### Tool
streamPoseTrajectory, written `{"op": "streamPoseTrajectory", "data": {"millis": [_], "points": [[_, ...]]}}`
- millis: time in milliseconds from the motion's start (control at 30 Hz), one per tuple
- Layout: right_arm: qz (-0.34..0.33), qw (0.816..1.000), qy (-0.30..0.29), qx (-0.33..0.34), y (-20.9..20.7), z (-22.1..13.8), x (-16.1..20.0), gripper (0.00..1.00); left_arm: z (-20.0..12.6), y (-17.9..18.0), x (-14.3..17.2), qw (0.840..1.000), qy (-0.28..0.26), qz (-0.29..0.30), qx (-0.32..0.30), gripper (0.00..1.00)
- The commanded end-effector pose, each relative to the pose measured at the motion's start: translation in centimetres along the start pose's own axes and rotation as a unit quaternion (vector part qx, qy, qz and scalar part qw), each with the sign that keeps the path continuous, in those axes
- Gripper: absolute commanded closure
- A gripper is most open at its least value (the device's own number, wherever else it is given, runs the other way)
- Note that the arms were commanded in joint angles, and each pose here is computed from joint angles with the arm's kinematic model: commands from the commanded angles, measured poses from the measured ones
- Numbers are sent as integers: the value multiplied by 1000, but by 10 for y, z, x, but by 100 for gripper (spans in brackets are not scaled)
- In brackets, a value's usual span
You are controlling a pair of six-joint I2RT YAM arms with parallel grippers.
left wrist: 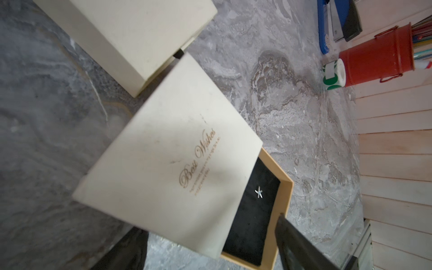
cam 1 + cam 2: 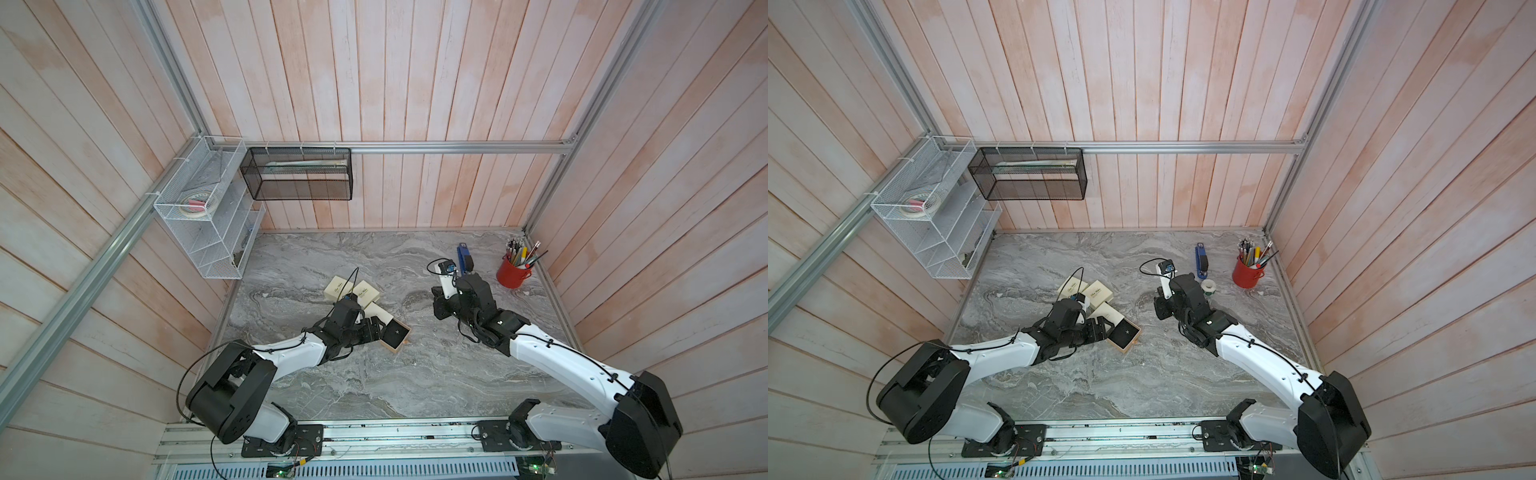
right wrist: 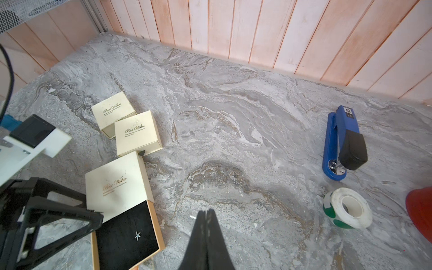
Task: Place the earrings into the drawer-style jewelry box
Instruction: Adjust the jewelry box at the center of the board.
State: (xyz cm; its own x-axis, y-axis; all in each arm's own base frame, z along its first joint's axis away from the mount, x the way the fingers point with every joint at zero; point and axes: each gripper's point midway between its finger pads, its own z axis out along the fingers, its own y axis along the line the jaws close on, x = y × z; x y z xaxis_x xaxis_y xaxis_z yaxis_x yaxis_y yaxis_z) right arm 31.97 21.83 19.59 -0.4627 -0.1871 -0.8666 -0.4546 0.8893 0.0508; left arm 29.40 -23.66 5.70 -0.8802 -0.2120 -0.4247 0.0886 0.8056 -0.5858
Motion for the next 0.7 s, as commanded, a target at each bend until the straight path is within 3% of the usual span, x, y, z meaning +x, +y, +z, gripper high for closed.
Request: {"op": "streamPoseTrajectory", "data": {"millis": [0, 367, 533, 667], "points": [[1, 1000, -1, 15, -5, -4, 5, 100, 9, -13, -24, 999, -15, 26, 19, 14], [23, 999, -20, 34, -21, -13, 12, 100, 42, -46, -45, 995, 16, 68, 74, 14], [13, 997, -64, 29, -21, -20, 12, 100, 55, -55, -46, 992, 36, 72, 96, 14], [25, 997, -60, 42, -27, -24, 14, 100, 49, -61, -55, 992, 27, 75, 97, 14]]}}
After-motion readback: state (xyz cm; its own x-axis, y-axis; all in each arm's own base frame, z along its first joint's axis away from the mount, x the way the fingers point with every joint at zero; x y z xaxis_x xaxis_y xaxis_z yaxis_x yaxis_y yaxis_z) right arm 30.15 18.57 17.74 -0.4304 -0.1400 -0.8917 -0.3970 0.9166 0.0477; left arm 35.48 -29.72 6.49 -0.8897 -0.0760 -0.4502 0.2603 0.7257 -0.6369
